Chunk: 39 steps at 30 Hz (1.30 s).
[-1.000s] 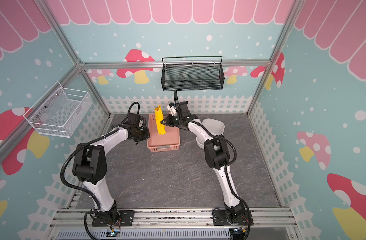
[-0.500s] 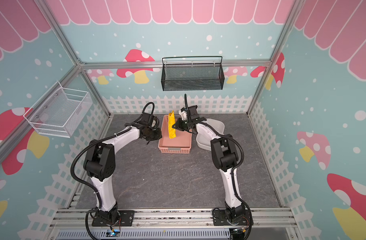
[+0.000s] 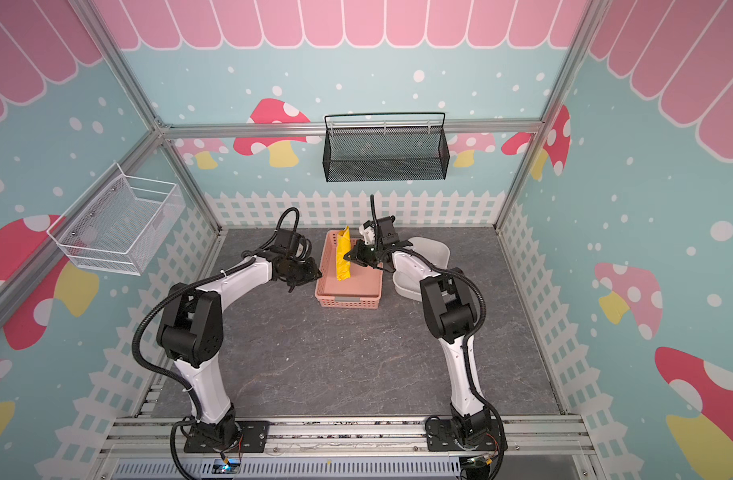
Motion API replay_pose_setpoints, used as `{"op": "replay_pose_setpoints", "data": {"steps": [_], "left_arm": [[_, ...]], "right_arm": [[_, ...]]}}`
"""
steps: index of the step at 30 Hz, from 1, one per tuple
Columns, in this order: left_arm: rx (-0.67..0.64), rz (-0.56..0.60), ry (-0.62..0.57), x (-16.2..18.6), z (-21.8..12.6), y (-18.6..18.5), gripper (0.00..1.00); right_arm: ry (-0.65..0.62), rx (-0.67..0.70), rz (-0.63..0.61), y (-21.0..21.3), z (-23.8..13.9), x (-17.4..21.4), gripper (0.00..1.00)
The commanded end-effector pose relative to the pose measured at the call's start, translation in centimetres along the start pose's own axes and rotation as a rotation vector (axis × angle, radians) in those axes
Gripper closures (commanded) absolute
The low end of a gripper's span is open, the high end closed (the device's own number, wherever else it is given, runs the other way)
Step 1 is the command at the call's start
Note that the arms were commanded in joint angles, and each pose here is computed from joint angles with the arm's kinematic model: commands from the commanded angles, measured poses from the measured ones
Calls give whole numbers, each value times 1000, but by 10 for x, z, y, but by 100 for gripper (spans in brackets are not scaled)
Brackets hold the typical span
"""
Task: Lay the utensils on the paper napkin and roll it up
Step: 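Carry the roll over the pink basket with the right gripper while the left gripper approaches, then lower the yellow roll into the pink basket with the right gripper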
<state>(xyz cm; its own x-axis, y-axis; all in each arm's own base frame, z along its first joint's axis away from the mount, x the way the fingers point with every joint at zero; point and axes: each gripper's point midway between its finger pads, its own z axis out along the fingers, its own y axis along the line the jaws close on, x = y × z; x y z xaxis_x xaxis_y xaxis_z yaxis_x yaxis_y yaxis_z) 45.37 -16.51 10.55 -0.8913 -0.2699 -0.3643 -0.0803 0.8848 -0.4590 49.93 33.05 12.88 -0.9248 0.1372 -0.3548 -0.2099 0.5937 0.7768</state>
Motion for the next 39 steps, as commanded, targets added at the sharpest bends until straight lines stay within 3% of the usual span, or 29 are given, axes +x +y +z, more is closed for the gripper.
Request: {"op": "replay_pose_setpoints", "data": {"steps": [1,12,21,29,39], "left_arm": [[17,3,-62,-16,-36,4,68],[-7,78,-84,-20,-100,28,67],[-30,104,-76,-9,-98,41,67],[-14,97,-63,-5,-93,41,67],[-6,99,-68,-4,-95,39,67]], "right_arm": [[21,-5,43,-10,20,8,100],[43,3,140,-22,54,21,100],[58,-12,204,-35,77,27,100],[88,93,216,-65,84,40,100],[108,224,202,-89,82,46,86]]}}
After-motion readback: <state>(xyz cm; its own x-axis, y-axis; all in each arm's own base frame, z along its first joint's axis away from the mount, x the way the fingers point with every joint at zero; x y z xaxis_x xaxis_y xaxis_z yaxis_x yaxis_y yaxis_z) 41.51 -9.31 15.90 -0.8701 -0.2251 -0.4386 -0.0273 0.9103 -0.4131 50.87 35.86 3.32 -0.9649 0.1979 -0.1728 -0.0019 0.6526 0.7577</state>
